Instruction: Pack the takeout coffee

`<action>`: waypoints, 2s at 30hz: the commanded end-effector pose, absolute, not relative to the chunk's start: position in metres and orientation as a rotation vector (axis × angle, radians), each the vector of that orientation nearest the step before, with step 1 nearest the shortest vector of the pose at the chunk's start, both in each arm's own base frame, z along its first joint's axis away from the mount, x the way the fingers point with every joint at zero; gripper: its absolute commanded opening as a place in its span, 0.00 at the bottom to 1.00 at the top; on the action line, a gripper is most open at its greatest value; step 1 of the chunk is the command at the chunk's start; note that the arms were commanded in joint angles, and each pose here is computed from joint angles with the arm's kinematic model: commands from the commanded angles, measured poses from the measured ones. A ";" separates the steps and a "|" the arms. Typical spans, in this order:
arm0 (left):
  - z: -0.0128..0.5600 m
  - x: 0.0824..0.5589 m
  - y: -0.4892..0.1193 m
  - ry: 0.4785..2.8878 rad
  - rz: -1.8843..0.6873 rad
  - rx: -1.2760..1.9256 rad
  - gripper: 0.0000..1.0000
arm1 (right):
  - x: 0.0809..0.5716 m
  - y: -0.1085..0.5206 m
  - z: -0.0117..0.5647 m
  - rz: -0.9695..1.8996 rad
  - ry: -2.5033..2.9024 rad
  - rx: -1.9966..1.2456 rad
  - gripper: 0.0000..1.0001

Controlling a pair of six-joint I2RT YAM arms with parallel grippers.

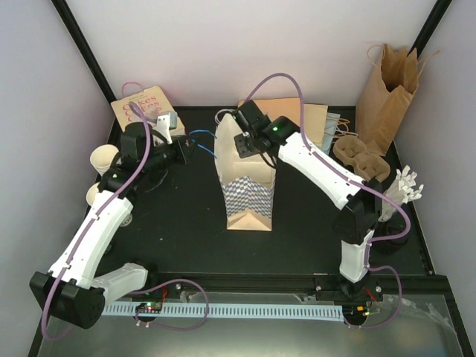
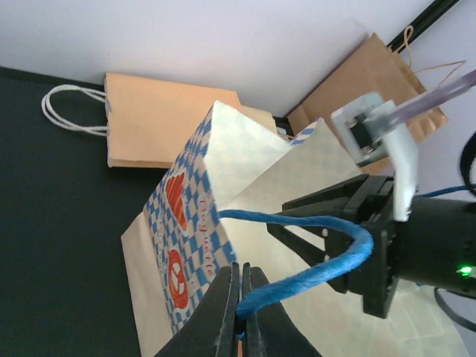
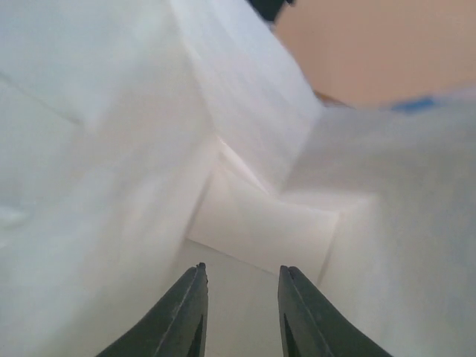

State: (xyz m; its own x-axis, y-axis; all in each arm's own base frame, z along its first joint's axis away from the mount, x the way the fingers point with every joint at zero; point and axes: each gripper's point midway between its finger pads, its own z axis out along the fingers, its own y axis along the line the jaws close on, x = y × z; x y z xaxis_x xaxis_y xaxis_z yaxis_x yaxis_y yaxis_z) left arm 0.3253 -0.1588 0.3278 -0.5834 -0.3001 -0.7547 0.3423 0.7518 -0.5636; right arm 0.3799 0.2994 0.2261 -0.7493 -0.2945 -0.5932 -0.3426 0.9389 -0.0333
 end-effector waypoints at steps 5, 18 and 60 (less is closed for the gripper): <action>0.367 0.332 -0.159 1.904 -0.883 0.119 0.02 | 0.367 0.320 0.334 0.401 2.249 -0.527 0.31; 0.371 0.339 -0.149 1.894 -0.807 0.115 0.02 | 0.319 0.255 0.438 0.354 1.963 -0.522 0.32; 0.308 0.217 -0.082 2.025 -0.673 -0.131 0.99 | 0.310 0.139 0.225 0.223 2.362 -0.099 1.00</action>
State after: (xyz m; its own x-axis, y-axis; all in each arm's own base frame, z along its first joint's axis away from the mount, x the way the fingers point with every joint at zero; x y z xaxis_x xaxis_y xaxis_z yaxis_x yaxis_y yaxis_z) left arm 0.2244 -0.0971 0.3617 -0.4032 -0.2927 -0.8670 0.3566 0.8223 -0.4434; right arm 0.3015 0.1412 0.2201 -0.7278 -0.0946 -0.6793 -0.2058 0.9749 0.0847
